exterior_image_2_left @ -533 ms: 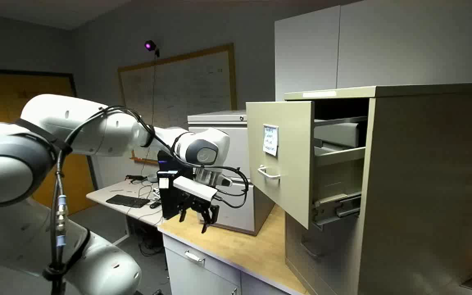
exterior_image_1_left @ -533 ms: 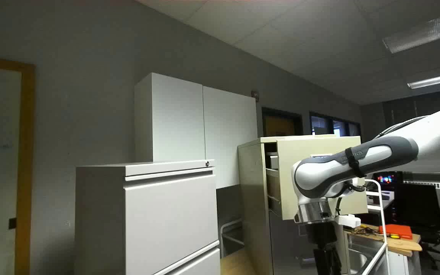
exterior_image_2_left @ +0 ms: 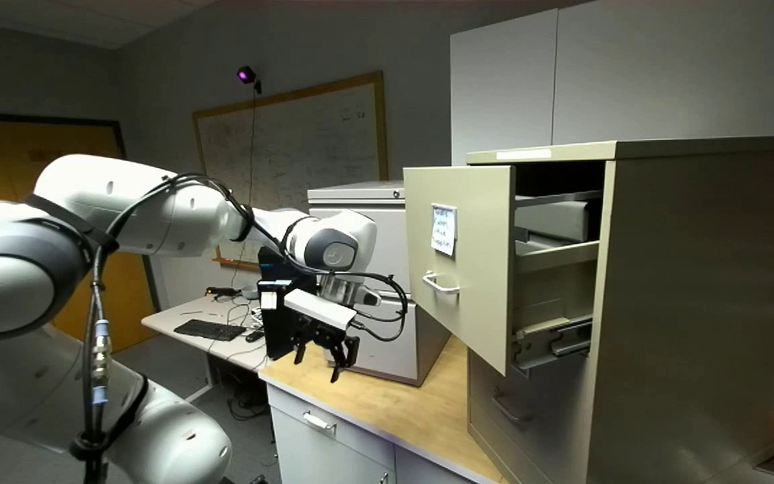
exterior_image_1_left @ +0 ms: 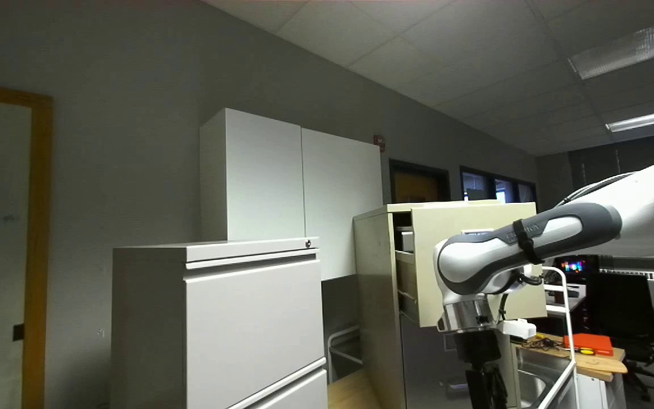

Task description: Close the top drawer on the right

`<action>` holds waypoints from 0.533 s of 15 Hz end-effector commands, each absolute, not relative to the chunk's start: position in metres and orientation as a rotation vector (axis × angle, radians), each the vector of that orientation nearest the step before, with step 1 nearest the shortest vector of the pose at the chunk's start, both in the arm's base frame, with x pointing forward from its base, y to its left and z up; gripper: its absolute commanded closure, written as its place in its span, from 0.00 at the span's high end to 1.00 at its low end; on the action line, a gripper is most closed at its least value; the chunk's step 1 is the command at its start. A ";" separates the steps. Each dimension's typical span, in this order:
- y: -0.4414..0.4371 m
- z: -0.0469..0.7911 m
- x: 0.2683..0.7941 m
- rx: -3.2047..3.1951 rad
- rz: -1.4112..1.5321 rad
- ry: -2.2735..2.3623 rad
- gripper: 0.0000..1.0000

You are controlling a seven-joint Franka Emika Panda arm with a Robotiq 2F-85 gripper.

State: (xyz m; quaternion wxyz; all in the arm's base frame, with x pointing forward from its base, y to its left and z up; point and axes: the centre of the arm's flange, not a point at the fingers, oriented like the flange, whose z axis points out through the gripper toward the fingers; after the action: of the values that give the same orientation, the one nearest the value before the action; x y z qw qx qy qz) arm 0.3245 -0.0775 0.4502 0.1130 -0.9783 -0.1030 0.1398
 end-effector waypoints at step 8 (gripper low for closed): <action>-0.093 0.487 0.329 -3.031 0.140 0.176 0.52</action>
State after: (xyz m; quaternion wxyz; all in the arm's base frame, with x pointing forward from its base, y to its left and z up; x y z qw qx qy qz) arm 0.3317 -0.0953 0.4650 0.0822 -0.9929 0.0030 0.0854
